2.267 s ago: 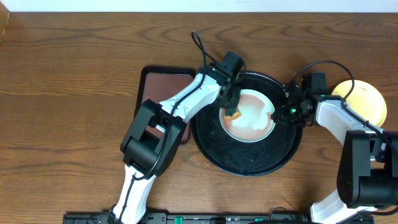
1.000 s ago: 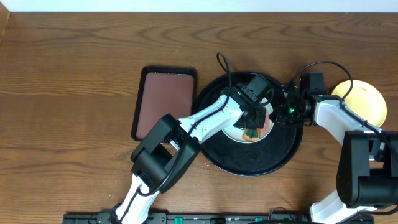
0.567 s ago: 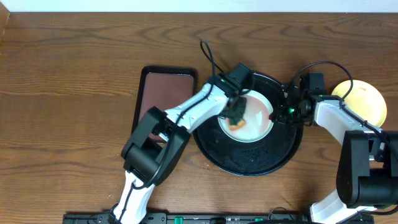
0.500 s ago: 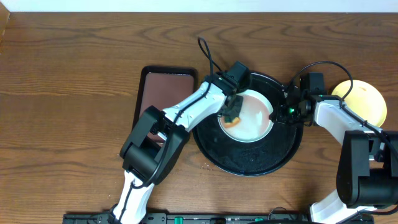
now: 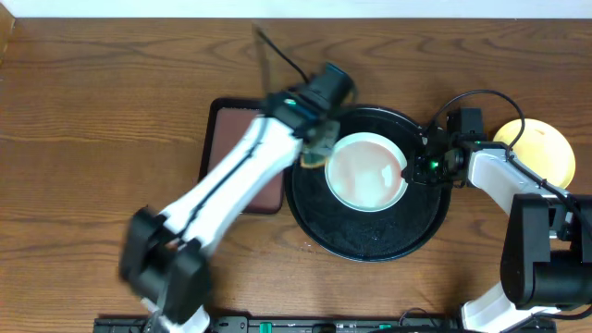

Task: Clean dirty plates on tray and stack at the side
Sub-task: 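Return the sponge to the water tray with the left gripper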

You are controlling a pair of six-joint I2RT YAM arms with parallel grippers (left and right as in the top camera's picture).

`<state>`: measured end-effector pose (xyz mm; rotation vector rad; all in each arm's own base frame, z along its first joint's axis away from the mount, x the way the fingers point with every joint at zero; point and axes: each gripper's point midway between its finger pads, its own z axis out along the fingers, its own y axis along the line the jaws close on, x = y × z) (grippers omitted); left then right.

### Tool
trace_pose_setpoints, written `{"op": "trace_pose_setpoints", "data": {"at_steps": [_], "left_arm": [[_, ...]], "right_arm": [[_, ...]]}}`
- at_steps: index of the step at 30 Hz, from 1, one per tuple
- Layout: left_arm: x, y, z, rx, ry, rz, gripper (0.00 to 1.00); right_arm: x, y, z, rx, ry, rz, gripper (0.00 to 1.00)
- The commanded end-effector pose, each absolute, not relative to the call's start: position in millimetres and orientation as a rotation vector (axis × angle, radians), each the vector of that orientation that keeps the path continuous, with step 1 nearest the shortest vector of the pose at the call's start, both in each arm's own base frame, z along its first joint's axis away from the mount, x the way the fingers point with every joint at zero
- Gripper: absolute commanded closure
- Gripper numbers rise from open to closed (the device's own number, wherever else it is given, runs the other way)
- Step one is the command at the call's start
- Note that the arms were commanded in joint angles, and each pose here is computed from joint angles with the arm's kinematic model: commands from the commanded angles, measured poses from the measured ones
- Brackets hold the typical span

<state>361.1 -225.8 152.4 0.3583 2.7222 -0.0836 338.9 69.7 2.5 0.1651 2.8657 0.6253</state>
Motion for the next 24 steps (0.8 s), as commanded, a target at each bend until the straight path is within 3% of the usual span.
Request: {"op": "trace_pose_setpoints", "data": {"at_steps": [1, 8, 13, 19, 24], "left_arm": [[370, -182, 178, 0.25, 2.705, -0.019, 0.93], [370, -105, 124, 0.029, 2.862, 0.1, 0.93], [365, -89, 72, -0.078, 2.944, -0.047, 0.92], [366, -73, 83, -0.164, 2.939, -0.109, 0.61], [363, -60, 129, -0.215, 2.882, -0.138, 0.2]], "right_arm": [[341, 63, 11, 0.117, 2.835, 0.581, 0.99], [346, 67, 35, 0.064, 2.77, 0.581, 0.99], [348, 75, 53, 0.012, 2.72, 0.566, 0.99], [357, 88, 81, -0.07, 2.662, 0.496, 0.99], [374, 119, 126, -0.133, 2.597, 0.503, 0.99]]}}
